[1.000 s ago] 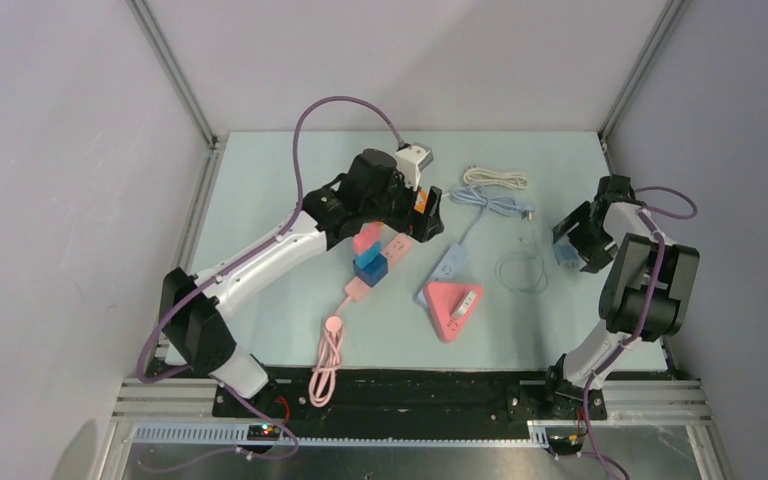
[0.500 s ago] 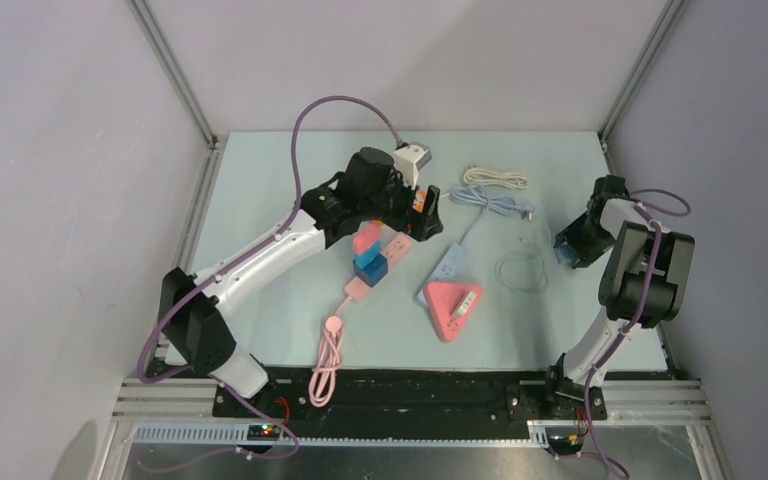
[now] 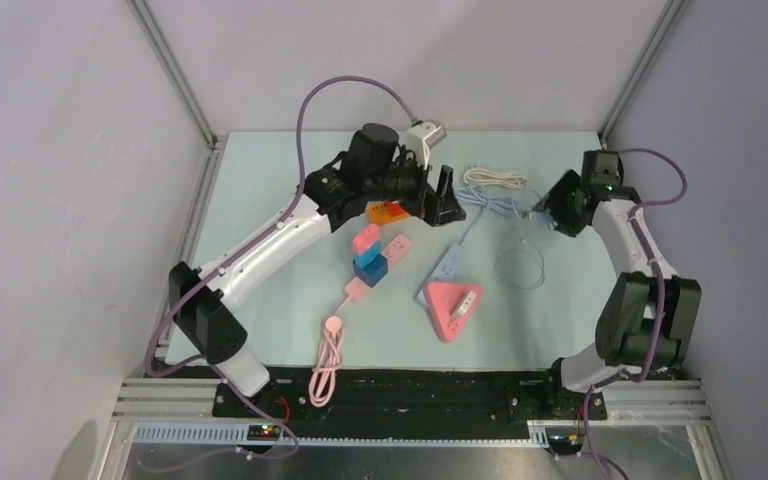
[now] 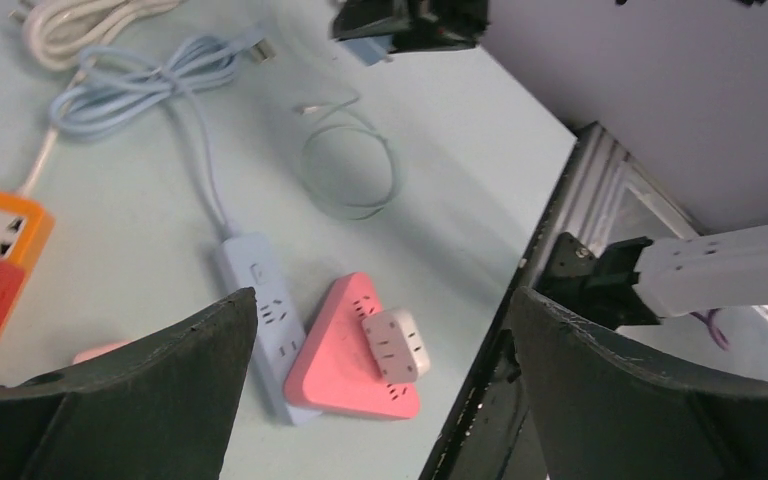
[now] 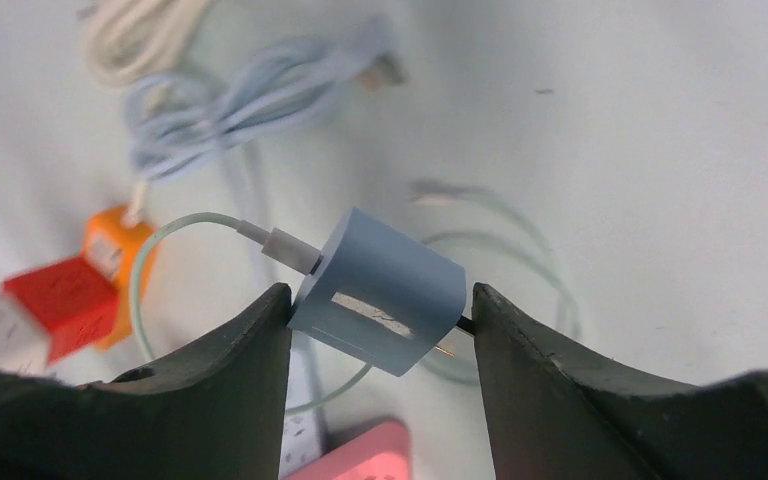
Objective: Insert the plug
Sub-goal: Pick up the plug from the center of the board.
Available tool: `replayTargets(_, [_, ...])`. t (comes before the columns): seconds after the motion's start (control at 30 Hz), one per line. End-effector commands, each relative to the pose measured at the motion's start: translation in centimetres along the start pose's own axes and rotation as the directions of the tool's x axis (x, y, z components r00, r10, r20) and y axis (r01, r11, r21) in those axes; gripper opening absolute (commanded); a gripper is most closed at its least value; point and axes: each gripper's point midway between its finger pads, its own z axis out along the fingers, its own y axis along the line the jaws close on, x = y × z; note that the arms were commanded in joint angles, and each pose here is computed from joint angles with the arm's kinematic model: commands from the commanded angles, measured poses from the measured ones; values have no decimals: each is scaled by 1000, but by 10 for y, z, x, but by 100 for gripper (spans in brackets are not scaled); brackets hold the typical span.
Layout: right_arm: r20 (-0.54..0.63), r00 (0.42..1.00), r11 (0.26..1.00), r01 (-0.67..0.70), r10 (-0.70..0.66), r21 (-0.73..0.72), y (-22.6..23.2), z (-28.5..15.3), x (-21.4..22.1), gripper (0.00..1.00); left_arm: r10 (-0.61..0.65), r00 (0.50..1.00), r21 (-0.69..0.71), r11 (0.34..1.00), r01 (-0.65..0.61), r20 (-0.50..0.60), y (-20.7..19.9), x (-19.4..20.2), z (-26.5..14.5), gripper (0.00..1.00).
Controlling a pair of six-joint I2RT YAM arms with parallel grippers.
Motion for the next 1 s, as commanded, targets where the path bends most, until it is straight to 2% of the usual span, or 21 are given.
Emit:
replayTargets(0.0, [122,982,973,166,-147,-159,68,-46,1,33,33,999,161,986,-40,42,-40,-28,-3,99])
replayTargets(0.17, [267,909,864,396,-320,-311,133,-91,23,33,23,996,163,986,-37,86,-46,-53,1,99])
replayTargets(0.23, [319,875,814,465,-364,-347,148,-106,29,33,-19,995,136,991,6,96,-42,-59,6,97])
replayTargets(0.47, [428,809,663,580,-403,-473,176,-143,44,34,-232,972,100,969,226,48,-20,-52,24,75])
replayTargets(0.67, [505,735,545,676,-452,-496,189,-162,61,35,-276,960,69,960,272,47,-11,-49,31,75])
replayTargets(0.97, [496,732,438,679,-467,-590,194,-176,85,35,-267,952,-50,959,277,150,13,-57,26,80])
